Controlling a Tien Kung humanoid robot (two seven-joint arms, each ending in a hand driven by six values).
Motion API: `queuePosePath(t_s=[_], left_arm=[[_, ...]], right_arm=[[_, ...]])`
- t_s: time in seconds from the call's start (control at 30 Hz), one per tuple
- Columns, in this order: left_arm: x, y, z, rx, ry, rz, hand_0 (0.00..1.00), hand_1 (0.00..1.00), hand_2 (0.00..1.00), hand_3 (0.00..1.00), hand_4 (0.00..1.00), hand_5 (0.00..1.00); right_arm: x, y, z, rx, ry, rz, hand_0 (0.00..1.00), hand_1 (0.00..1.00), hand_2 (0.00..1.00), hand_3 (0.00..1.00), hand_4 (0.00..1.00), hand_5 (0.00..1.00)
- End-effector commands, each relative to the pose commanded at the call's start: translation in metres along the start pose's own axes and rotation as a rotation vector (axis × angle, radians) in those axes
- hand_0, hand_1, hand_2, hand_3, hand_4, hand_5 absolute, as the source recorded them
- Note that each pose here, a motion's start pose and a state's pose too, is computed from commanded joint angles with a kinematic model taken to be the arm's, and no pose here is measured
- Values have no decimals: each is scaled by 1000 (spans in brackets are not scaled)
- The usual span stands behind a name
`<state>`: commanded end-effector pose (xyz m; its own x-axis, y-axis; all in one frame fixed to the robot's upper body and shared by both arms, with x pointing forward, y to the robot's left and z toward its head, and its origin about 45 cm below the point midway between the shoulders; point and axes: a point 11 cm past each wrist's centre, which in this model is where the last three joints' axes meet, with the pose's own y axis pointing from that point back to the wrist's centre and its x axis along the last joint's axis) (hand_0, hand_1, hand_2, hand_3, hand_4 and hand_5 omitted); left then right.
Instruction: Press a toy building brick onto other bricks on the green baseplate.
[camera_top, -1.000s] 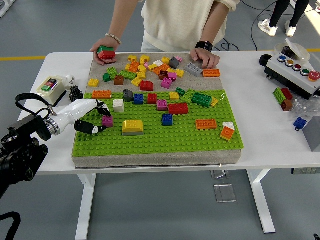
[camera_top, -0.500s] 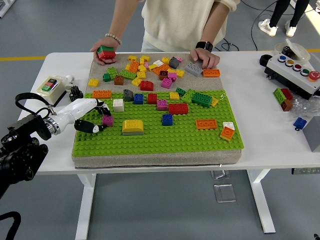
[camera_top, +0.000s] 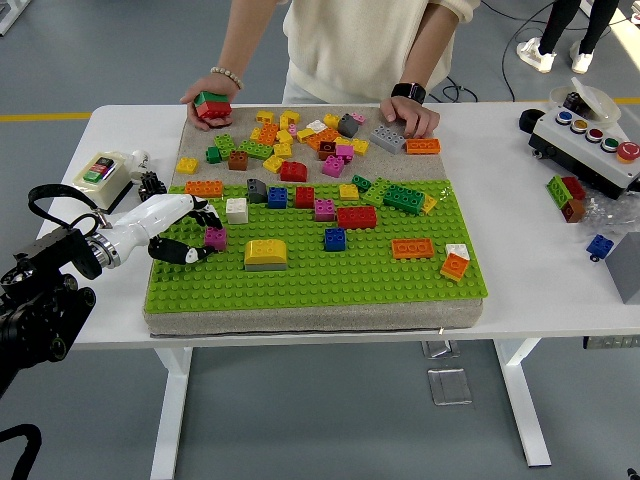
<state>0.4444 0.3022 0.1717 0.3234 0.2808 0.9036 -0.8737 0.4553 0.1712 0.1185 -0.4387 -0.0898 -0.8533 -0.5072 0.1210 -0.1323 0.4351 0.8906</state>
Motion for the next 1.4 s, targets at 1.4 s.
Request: queuePosePath(t_s=[1.4], left_arm=[[31,7,12,-38,-29,72,611,565,564,543,691,2]], right_arm=[[4,-1,-4,15,-12,4,734,654,704,589,916,497]])
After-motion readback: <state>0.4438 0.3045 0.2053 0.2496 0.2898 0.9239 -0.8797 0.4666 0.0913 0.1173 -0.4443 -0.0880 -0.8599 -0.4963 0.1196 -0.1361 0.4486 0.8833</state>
